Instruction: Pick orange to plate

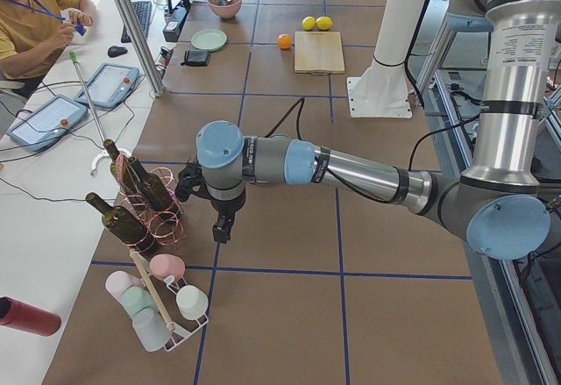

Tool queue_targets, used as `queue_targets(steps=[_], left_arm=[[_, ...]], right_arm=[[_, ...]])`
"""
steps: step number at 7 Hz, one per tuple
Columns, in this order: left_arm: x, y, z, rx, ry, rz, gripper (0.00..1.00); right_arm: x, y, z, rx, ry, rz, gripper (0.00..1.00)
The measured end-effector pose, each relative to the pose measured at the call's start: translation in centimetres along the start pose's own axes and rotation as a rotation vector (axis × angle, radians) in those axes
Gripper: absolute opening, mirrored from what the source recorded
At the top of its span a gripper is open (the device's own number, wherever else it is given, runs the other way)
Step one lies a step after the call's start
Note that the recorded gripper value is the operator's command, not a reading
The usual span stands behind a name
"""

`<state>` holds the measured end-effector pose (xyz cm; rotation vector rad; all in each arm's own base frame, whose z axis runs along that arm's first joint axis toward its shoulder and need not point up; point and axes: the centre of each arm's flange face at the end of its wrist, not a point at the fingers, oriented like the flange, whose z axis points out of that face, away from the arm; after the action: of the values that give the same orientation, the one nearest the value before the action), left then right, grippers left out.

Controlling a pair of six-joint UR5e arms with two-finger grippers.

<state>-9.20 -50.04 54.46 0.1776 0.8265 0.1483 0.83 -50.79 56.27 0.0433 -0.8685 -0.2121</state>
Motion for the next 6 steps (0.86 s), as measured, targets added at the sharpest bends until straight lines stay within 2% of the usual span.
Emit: queue_targets(steps=[2, 4, 6], left_arm=[[1.3, -0.7, 1.5, 0.003, -0.001, 0.059, 1.00], [2.9, -1.2, 3.5, -0.020, 0.008, 0.108, 1.00], [4.3, -1.3, 4.1, -0.014, 0.019, 0.150, 1.00]], right_arm=[[-0.2, 1.2, -0.1, 0.001, 0.000, 0.000, 1.00], [-0.3, 1.7, -0.1, 0.001, 0.001, 0.001, 1.00], [-0.3, 1.7, 0.1, -0.002, 0.004, 0.006, 1.00]])
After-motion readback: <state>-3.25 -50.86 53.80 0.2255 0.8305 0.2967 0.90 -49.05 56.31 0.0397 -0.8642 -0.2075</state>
